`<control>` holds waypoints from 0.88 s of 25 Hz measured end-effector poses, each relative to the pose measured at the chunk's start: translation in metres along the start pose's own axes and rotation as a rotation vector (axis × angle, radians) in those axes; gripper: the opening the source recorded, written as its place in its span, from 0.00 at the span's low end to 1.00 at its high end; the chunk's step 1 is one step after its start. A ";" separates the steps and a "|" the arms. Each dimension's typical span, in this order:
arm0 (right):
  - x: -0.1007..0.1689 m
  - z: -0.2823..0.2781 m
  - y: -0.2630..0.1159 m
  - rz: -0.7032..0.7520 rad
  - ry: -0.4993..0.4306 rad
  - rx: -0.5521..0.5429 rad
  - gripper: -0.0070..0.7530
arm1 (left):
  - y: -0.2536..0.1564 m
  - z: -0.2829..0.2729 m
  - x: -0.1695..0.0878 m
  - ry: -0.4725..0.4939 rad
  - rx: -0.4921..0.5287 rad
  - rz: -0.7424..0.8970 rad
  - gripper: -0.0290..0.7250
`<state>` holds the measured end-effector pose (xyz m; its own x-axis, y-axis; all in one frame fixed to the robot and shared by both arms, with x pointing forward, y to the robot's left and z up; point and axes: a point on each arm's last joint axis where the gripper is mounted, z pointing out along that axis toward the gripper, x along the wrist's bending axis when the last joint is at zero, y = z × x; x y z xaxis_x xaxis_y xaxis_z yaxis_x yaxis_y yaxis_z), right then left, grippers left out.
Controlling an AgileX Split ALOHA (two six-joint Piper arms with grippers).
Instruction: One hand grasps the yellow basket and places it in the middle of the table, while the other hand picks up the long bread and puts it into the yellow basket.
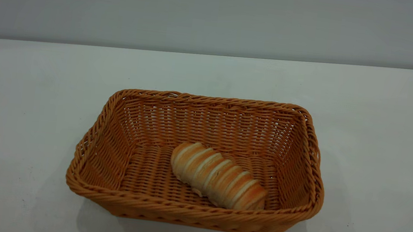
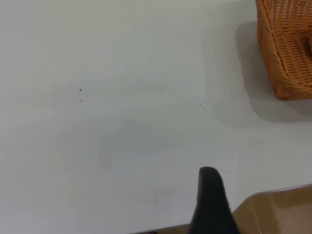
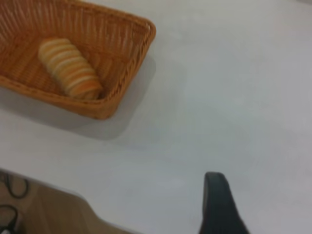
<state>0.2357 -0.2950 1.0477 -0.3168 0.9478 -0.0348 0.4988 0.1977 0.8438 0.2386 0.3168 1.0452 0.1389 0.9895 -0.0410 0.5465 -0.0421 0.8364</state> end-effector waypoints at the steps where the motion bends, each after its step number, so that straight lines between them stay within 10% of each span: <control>1: -0.001 0.001 -0.001 -0.003 -0.007 0.006 0.66 | 0.000 0.000 0.000 0.000 0.000 0.000 0.78; 22: -0.006 0.006 -0.007 0.060 -0.067 0.043 0.65 | 0.000 0.000 0.000 0.000 -0.001 -0.001 0.78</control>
<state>0.2391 -0.3006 1.0391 -0.2311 0.9727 -0.0220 0.5501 0.1493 0.8216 0.2387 0.3167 1.0452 0.1387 0.9895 -0.0419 0.5456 -0.0410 0.8370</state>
